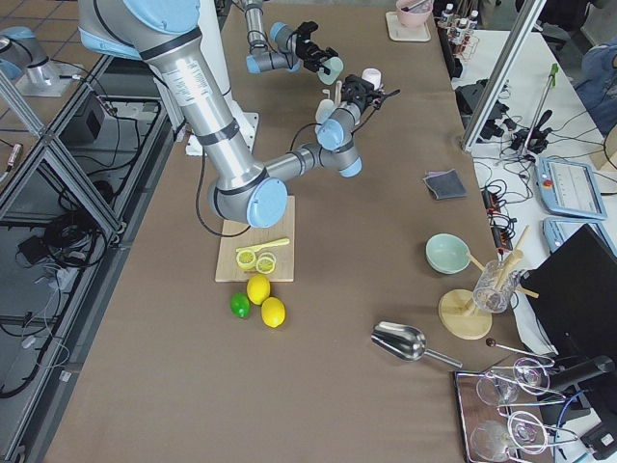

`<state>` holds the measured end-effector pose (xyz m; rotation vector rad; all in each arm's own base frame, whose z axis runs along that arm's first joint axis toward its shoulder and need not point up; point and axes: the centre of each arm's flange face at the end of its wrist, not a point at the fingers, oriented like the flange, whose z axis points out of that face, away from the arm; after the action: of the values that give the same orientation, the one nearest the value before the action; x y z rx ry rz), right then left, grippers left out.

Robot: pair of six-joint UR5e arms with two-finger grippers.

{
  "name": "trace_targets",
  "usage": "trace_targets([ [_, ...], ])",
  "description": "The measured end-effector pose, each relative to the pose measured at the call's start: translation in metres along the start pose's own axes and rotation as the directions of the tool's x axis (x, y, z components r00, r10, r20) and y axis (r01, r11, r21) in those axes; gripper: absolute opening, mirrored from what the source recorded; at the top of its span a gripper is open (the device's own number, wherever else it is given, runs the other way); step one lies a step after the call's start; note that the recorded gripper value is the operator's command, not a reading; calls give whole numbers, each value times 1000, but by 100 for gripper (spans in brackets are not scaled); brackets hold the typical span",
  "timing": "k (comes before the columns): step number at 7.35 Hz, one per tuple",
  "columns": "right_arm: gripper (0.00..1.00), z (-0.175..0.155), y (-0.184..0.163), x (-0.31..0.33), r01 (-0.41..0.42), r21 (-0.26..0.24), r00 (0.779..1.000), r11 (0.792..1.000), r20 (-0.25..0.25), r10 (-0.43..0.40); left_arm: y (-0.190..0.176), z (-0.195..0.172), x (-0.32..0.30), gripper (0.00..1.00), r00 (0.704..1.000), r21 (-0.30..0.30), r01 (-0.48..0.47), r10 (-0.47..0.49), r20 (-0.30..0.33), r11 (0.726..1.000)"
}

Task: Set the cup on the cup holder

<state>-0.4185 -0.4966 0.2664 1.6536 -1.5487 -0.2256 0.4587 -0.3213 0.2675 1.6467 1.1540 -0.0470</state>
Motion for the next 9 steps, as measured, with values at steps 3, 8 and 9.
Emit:
trace_targets([
  [3,0,8,35,8,-17,-51,1000,999,-3,17,5,15,11,0,1000,3,-1,1,-1,1000],
  [8,0,23,62,-1,55,-103,998,993,7,-54,12,9,17,0,1000,-11,4,-4,-11,1000],
  [9,0,26,65,-1,63,-116,998,991,4,-63,15,7,20,0,1000,-16,5,-6,-15,1000],
])
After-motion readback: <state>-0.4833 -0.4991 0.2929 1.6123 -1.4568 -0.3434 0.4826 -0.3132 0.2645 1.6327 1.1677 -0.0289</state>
